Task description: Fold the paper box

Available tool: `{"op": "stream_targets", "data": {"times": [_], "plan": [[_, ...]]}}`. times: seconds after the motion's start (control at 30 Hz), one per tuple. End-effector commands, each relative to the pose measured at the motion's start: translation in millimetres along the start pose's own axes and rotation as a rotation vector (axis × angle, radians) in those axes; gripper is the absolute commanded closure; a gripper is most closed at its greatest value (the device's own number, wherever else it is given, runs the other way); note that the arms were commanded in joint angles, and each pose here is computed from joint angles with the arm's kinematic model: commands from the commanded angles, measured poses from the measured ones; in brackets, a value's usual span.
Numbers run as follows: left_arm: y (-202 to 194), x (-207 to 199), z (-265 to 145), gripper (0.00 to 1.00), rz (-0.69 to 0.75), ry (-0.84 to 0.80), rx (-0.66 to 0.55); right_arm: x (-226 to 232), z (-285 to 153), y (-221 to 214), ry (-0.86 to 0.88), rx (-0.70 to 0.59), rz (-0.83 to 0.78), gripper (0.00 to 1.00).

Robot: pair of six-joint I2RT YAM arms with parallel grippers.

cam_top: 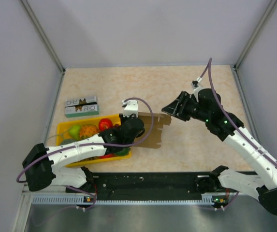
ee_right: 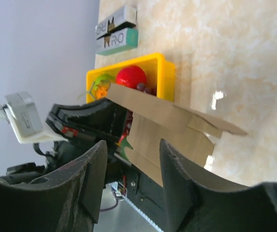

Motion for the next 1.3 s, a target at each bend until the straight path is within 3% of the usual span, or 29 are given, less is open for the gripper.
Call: {"op": "stream_targets", "data": {"times": [0.0,0.1,1.03,1.27], "plan": [[10,-3,-1,1.00,-0.021,-0.005,-0.044,11,14,15,-0.029,-0.012,-0.062,0.60],[13,-3,-2,1.00,-0.020,-0.004,-0.051,8,27,13,-0.037,0.022,-0.030,0.67],[11,-5,-6,1.00,-0.026,-0.020,-0.068,-8,54,-8,0.077,0.033,0.210,0.67],[7,-3,-9,1.00,-0.023,-0.026,-0.115,-9,58,-8,0.104,0.013,0.305,0.74]]}}
Point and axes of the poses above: each gripper's point midway between its finger pads, its own z axis out along the fingers, its own x axis along the line the jaws close on, y = z × x, the point moved 9 cm from there along -z, back along the fingers, and after that the axes turned 3 degrees about -z, right-handed, at the moved point
